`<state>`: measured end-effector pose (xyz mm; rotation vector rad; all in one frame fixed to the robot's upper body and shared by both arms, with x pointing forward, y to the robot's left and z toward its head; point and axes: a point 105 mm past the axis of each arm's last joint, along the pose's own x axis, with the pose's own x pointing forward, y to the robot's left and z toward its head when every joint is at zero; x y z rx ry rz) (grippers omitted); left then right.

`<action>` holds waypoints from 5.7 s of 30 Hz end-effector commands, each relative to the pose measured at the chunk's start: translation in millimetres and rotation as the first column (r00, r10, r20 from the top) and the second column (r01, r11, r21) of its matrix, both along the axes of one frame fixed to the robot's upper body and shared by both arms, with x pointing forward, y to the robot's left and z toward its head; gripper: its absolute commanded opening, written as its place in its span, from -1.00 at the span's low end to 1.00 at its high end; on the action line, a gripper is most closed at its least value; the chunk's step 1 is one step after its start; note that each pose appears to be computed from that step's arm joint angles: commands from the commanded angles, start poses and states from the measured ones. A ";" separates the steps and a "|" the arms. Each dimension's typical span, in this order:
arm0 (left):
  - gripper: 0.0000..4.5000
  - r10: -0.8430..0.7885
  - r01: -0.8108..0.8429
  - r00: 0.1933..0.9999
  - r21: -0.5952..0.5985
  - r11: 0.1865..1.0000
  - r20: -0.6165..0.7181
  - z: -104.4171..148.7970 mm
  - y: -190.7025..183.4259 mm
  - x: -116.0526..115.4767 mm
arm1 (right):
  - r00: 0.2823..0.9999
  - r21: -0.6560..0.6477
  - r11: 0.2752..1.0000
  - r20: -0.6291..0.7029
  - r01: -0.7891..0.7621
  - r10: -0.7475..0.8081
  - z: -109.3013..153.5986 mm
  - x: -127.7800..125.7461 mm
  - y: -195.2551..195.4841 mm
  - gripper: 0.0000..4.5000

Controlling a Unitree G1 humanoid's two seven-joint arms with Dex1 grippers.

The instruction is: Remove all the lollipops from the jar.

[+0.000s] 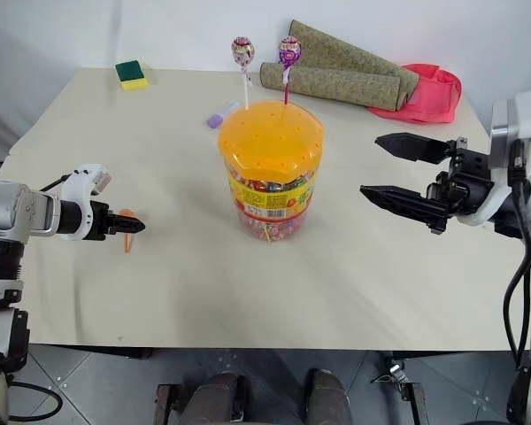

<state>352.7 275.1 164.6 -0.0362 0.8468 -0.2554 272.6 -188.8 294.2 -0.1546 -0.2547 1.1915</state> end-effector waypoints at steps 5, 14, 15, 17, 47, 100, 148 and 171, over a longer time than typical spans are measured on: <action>0.99 -0.073 0.074 0.967 0.005 0.997 0.243 77.0 -10.9 3.2 | 0.994 -0.028 0.998 0.097 0.048 -0.045 23.1 -8.7 -10.8 1.00; 0.99 -0.482 0.595 0.423 0.165 0.786 0.767 172.9 -92.4 8.3 | 0.989 -0.024 0.998 0.136 0.065 -0.061 32.4 -9.6 -11.8 1.00; 0.99 -0.509 0.641 0.372 0.181 0.746 0.776 173.0 -99.1 7.8 | 0.989 -0.023 0.998 0.138 0.065 -0.061 33.3 -9.9 -11.6 1.00; 0.99 -0.551 0.730 0.286 0.194 0.655 0.784 172.4 -112.8 7.0 | 0.988 -0.025 0.998 0.142 0.064 -0.060 34.3 -10.9 -11.1 1.00; -0.51 -0.474 0.904 0.036 0.174 0.390 0.880 195.4 -200.2 36.9 | 0.963 0.047 0.974 0.147 0.223 -0.227 38.0 -30.5 -27.9 1.00; -0.99 0.038 -0.025 0.921 -0.040 0.999 0.388 64.4 13.0 20.9 | 0.984 -0.068 0.983 0.057 0.170 -0.166 17.8 -3.6 -49.5 1.00; 0.98 -0.286 0.306 0.761 0.067 0.950 0.582 129.7 -39.5 9.3 | 0.973 -0.083 0.974 0.107 0.213 -0.204 35.4 -0.1 -51.3 1.00; 0.98 -0.506 0.896 0.066 0.173 0.410 0.860 149.5 -59.5 -51.3 | 0.999 -0.044 0.999 0.032 -0.006 0.008 54.2 74.1 75.2 1.00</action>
